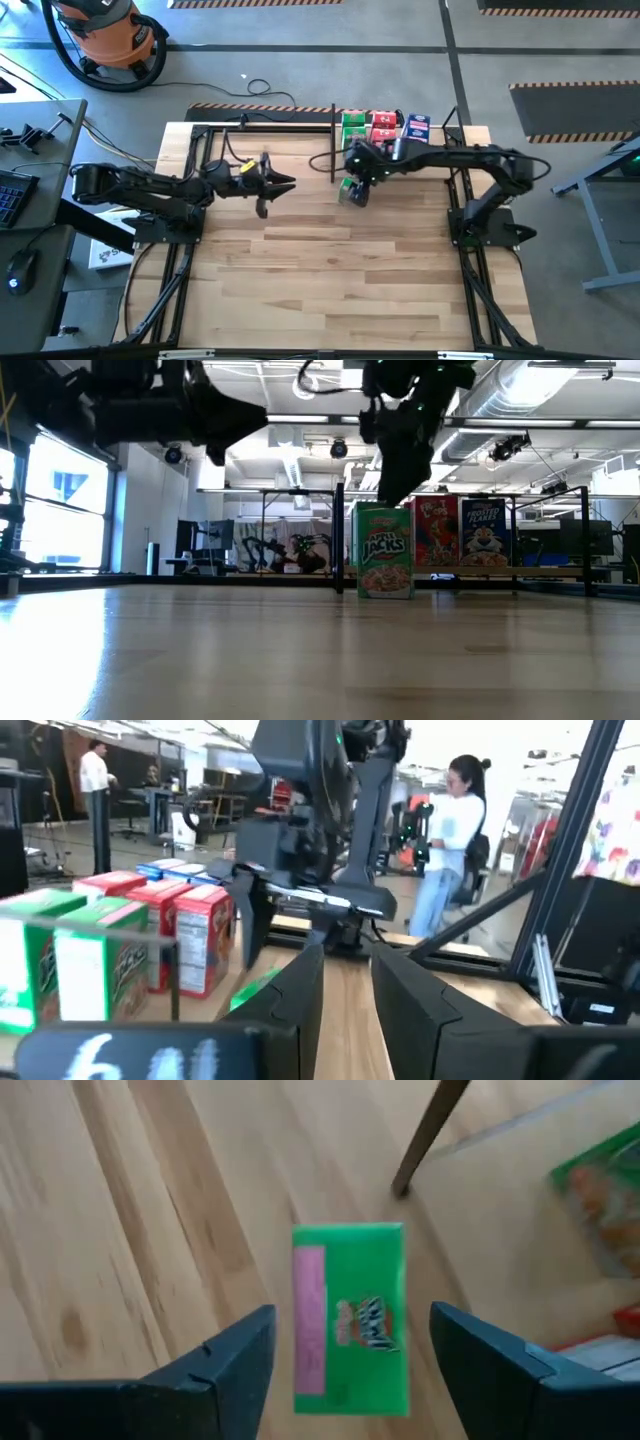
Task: Stack cereal on shelf
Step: Put the green cereal box on the shelf
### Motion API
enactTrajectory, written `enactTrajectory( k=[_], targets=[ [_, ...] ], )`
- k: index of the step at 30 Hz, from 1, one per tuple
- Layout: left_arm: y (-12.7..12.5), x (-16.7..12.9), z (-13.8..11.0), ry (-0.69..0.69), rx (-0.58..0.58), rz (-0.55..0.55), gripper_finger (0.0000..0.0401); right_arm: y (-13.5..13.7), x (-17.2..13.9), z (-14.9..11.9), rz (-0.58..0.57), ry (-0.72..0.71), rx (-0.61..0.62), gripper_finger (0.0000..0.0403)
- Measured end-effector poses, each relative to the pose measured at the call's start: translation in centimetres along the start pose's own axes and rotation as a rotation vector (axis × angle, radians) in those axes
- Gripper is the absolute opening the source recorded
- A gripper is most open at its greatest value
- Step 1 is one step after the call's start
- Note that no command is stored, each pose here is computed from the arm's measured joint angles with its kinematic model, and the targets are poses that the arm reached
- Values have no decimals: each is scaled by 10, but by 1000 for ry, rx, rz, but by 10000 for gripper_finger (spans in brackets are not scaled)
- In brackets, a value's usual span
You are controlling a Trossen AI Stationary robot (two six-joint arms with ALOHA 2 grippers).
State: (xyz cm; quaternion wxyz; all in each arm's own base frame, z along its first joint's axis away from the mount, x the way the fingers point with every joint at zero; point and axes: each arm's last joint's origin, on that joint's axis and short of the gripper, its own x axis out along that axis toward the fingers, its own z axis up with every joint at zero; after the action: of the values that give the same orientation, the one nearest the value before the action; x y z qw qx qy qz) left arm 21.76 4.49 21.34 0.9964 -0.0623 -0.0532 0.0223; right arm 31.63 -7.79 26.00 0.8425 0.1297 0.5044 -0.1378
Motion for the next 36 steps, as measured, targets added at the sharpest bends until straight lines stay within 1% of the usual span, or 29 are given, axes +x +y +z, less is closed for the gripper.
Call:
enactTrajectory(
  k=[3,5,8,11,16,22,25,32,36],
  targets=[
    [4,-9,-9,-5,-19,18,78,3,10,8,-17,121,-26,246],
    [6,-13,-12,-9,-24,30,78,4,14,15,-40,165,-37,246],
    [9,-16,-14,-15,-27,40,78,6,16,26,-54,196,-55,246],
    [10,-17,-15,-7,-26,32,78,8,19,35,-27,195,-54,246],
    [10,-17,-15,-7,2,27,78,8,34,32,-22,268,-68,246],
    [10,-17,-15,-3,16,27,78,7,37,31,-27,284,-92,244],
    [10,-17,-15,-2,17,27,78,6,37,30,-29,292,-84,231],
    [10,-17,-16,3,16,29,78,7,37,29,-24,301,-73,169],
    [10,-17,-16,3,14,29,78,7,36,30,-24,303,-74,148]
  ],
)
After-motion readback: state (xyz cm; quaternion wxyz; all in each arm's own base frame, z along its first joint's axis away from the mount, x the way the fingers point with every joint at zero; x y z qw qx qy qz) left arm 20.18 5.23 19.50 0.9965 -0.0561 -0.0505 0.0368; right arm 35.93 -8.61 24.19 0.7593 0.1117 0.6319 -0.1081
